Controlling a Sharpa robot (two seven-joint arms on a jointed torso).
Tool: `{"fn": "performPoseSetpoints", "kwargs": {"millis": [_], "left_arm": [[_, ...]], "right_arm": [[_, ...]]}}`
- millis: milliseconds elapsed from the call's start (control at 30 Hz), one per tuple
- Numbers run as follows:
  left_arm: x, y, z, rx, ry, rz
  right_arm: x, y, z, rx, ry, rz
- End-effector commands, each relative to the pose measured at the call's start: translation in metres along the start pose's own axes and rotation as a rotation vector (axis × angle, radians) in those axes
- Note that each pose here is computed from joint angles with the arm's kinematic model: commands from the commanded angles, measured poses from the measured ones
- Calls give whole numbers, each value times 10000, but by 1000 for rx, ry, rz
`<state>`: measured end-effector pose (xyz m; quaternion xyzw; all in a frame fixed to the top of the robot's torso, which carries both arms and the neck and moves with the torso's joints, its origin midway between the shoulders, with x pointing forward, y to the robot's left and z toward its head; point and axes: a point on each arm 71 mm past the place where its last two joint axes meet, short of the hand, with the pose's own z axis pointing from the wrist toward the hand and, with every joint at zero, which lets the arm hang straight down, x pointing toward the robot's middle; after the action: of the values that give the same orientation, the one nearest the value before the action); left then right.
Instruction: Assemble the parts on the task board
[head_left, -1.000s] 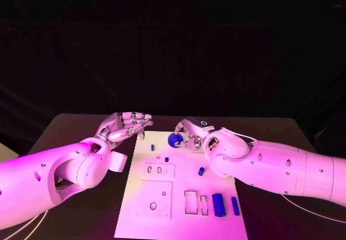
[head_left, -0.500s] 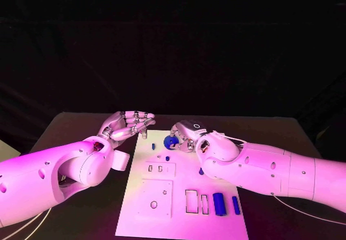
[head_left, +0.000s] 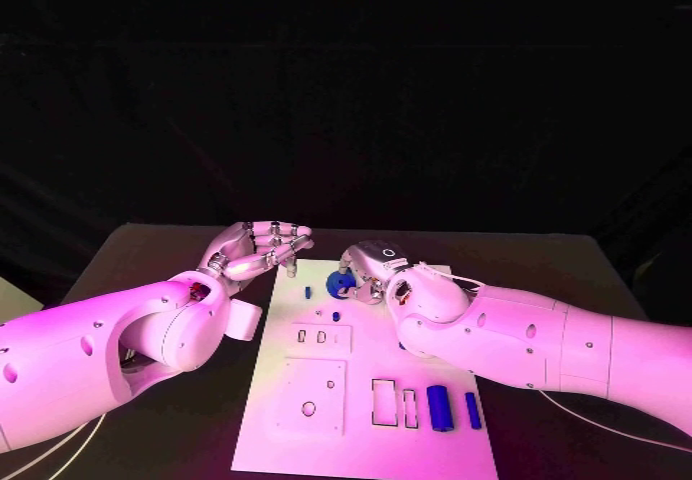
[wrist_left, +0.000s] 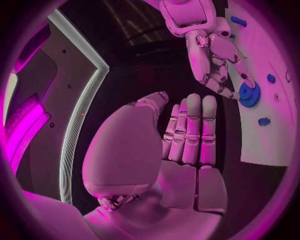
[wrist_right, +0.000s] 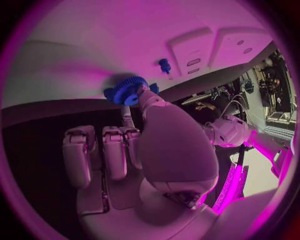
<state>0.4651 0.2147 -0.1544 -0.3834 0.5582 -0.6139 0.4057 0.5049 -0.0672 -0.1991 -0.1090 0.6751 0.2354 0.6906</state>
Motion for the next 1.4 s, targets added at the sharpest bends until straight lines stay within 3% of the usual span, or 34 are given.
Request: {"fn": "performPoseSetpoints", "kwargs": {"millis": [33, 633, 1167, 1400], "left_arm": [[26, -12, 6, 6, 20, -7], [15, -10, 3, 3, 17, -6], [9, -6, 2, -3, 15, -8], [9, -7, 2, 0, 16, -9]], "right_arm": [[25, 15, 9, -11, 10, -19], [73, -5, 28, 0, 38, -6], [120, -42, 16, -6, 105, 30], [116, -122, 5, 24, 103, 33]]}}
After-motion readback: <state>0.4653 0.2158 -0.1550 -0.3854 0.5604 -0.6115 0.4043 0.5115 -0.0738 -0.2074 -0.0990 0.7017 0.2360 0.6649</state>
